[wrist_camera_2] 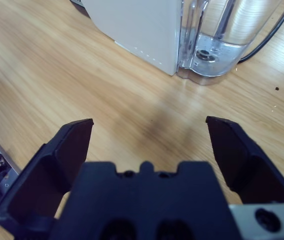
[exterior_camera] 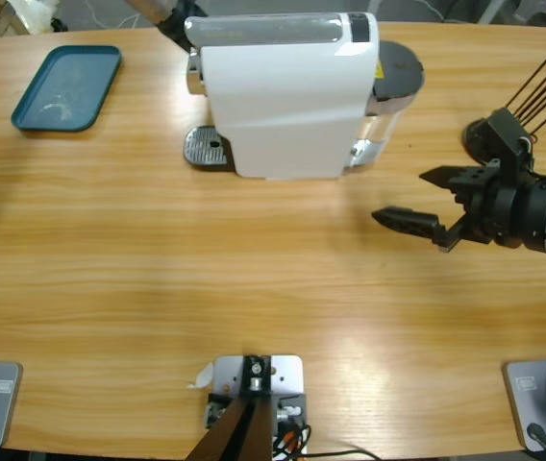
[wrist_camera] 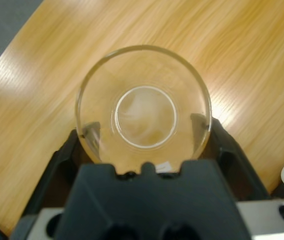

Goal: Pour coffee

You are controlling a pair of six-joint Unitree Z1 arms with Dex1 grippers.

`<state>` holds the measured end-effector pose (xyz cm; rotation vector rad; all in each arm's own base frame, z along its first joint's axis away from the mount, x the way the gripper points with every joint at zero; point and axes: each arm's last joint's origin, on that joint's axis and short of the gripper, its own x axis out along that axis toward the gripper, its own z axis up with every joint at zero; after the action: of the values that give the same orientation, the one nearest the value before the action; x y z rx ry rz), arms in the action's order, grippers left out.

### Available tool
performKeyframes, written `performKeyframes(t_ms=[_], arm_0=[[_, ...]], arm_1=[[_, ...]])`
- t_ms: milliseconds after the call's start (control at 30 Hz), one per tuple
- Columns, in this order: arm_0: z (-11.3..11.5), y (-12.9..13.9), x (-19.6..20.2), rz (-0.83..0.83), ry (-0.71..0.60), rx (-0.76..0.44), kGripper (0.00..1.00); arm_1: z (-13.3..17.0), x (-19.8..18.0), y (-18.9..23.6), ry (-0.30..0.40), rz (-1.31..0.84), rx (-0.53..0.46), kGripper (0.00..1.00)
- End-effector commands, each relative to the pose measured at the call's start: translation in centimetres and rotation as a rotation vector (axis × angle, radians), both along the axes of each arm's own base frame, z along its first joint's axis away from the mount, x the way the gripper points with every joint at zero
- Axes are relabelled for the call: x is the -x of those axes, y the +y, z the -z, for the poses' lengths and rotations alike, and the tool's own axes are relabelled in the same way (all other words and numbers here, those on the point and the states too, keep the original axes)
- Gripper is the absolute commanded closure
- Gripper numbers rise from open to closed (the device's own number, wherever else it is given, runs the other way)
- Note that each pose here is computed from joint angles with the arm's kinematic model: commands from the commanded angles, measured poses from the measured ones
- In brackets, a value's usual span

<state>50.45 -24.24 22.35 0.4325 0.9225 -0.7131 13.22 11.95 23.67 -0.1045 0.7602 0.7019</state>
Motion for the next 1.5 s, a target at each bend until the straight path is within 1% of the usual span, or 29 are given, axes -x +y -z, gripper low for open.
performKeyframes(t_ms=[33,133,300,400,500,567,633,767,967,1033,1100,1333,1433,1500], arm_0=[[-1.7,3.7,1.0,-0.065,0.087,-0.075,0.555],[-3.4,5.2,2.4,-0.086,0.149,-0.09,0.556],[-6.1,8.9,5.3,-0.13,0.201,-0.038,0.556],[-7.6,10.9,7.5,-0.16,0.198,-0.028,0.556],[-7.9,13.7,10.1,-0.249,0.169,0.011,0.556],[-7.4,15.2,12.2,-0.306,0.139,0.031,0.556],[-6.8,16.4,13.9,-0.35,0.122,0.024,0.556],[-5.6,18.3,15.1,-0.423,0.125,-0.009,0.552],[-5.1,21.4,13.6,-0.517,0.09,-0.01,0.552],[-4.5,22.1,12.5,-0.558,0.065,-0.047,0.552],[-3.8,23.1,11.6,-0.591,0.053,-0.058,0.549],[0.7,23.6,8.9,-0.6,0.14,-0.084,0.547],[1.9,23.5,8.3,-0.598,0.163,-0.093,0.545],[2.2,23.5,8.1,-0.599,0.168,-0.094,0.543]], arm_1=[[0.4,-0.4,0.0,0.01,-0.002,0.004,0.013],[0.4,-0.3,-0.1,0.009,-0.003,0.003,0.013],[0.3,-0.3,-0.1,0.011,-0.008,-0.001,0.018],[0.4,-0.3,0.0,0.014,-0.01,-0.001,0.018],[0.4,-0.3,0.0,0.017,-0.014,-0.003,0.018],[0.4,-0.3,0.0,0.019,-0.017,-0.005,0.018],[0.5,-0.3,0.1,0.023,-0.02,-0.005,0.018],[0.6,-0.4,0.2,0.027,-0.023,-0.005,0.018],[0.6,-0.4,0.2,0.028,-0.029,-0.011,0.018],[0.6,-0.4,0.2,0.029,-0.03,-0.012,0.018],[0.6,-0.4,0.2,0.028,-0.03,-0.012,0.018],[0.5,-0.3,0.1,0.023,-0.026,-0.013,0.018],[0.5,-0.3,0.1,0.021,-0.025,-0.012,0.018],[0.5,-0.3,0.1,0.021,-0.023,-0.011,0.018]])
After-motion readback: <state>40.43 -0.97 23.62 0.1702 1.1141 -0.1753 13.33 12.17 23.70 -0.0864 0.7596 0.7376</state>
